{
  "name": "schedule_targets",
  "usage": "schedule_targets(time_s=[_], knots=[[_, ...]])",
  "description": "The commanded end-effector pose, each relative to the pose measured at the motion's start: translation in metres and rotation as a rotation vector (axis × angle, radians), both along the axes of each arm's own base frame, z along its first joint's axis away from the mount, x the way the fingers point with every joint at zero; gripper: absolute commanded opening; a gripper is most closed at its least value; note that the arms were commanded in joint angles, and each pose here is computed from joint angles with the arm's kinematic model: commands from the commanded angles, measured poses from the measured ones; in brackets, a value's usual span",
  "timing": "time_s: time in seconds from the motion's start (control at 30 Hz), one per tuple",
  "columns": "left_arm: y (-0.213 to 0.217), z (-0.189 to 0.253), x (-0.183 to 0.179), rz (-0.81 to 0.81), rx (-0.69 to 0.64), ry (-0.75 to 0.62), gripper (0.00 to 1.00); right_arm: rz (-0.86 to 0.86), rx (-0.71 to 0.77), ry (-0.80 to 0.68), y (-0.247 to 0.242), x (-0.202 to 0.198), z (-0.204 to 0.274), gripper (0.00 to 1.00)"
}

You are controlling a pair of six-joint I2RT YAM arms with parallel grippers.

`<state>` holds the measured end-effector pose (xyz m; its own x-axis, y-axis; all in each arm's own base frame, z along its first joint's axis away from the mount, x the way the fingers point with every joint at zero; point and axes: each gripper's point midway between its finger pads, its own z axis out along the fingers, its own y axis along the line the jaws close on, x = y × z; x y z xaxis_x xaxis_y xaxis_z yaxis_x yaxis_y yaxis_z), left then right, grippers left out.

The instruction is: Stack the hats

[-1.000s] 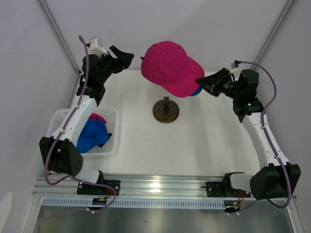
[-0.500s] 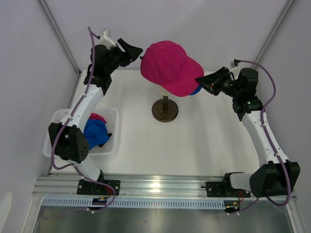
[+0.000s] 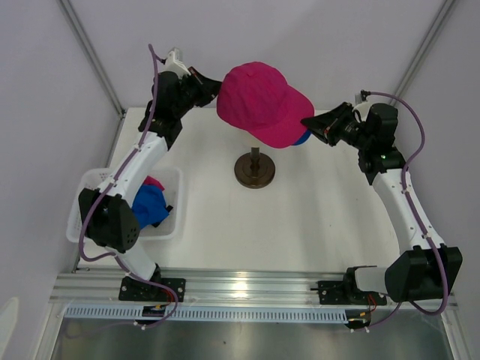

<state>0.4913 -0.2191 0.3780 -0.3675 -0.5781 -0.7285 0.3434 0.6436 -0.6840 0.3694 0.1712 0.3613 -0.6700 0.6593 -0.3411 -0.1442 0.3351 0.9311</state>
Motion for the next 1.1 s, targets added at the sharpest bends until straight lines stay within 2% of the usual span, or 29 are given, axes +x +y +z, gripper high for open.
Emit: schedule_targets(time_s=[0.0,0.13,0.3,0.53,0.77,1.07], knots=[[0.010,0.007,-0.005,0.070,-0.007,-0.001,0.01,-0.036,-0.015,-0.051,-0.004,0.005,0.016,0.09],[0.021,0.011,-0.011,0.120,0.014,-0.014,0.01,-0.054,0.050,-0.031,-0.005,0.010,0.031,0.00],[0.030,0.026,-0.018,0.143,0.070,-0.051,0.01,-0.046,0.175,-0.078,-0.002,0.013,0.069,0.00],[0.034,0.029,-0.024,0.155,0.102,-0.062,0.01,-0.003,0.266,-0.045,0.002,0.013,0.081,0.00],[0.033,0.015,-0.028,0.165,0.145,-0.042,0.01,-0.010,0.278,0.014,-0.009,0.025,0.069,0.00],[0.043,-0.015,-0.029,0.223,0.209,0.000,0.01,-0.065,0.161,0.079,-0.039,0.050,0.024,0.00]])
